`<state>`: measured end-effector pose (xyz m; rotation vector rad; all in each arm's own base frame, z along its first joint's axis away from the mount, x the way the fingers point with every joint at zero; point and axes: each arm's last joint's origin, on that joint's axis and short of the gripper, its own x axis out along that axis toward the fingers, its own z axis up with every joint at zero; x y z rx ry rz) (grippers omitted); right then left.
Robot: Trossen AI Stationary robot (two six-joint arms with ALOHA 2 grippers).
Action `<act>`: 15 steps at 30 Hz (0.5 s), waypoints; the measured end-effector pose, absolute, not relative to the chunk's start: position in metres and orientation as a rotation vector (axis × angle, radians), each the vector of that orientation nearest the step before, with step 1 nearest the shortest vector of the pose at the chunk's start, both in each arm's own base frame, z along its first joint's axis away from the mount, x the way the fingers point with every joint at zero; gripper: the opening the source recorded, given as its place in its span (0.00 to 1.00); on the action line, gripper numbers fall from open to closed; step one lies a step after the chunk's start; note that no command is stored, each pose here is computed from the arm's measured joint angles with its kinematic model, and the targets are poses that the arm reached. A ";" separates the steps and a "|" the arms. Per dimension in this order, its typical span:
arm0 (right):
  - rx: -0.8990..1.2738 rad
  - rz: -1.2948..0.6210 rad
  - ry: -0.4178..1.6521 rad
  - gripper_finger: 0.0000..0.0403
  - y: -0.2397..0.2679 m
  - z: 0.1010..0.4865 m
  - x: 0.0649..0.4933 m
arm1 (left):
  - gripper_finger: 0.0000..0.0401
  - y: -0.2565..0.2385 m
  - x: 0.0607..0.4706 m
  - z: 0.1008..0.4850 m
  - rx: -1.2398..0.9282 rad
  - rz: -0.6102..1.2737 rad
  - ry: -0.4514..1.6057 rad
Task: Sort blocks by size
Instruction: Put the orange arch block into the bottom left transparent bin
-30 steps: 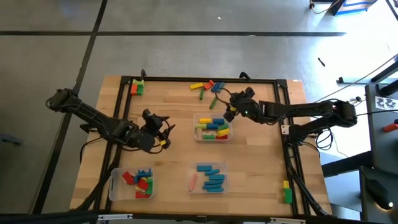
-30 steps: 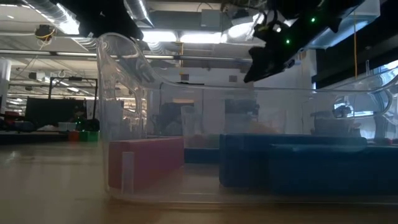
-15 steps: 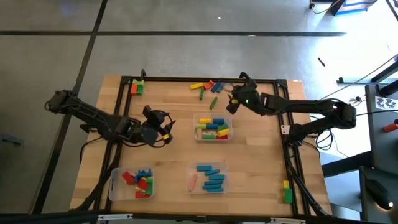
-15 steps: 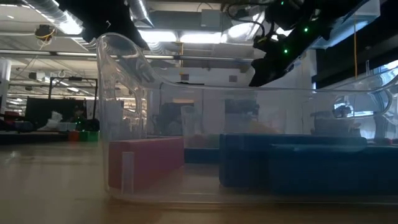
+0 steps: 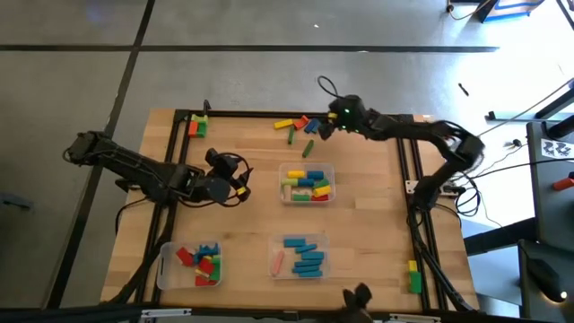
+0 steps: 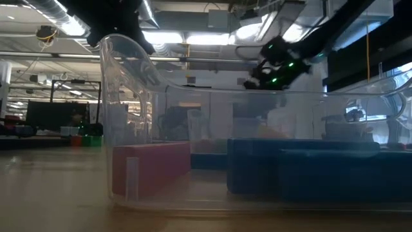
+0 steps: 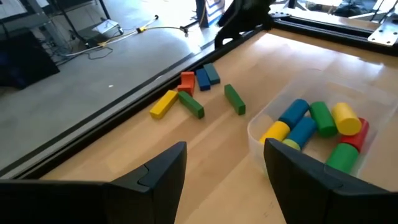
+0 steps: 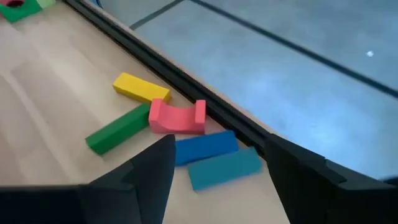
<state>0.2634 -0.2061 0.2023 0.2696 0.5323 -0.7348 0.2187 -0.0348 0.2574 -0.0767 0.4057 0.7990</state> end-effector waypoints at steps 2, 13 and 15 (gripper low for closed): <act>0.285 -0.732 0.554 0.61 -0.217 0.194 0.275 | 0.52 -0.035 0.218 0.257 -0.075 0.797 0.410; 0.356 -0.718 0.680 0.61 -0.255 0.154 0.325 | 0.52 -0.035 0.218 0.257 -0.080 0.797 0.409; 0.367 -0.738 0.696 0.61 -0.256 0.147 0.327 | 0.52 -0.035 0.218 0.257 -0.079 0.796 0.410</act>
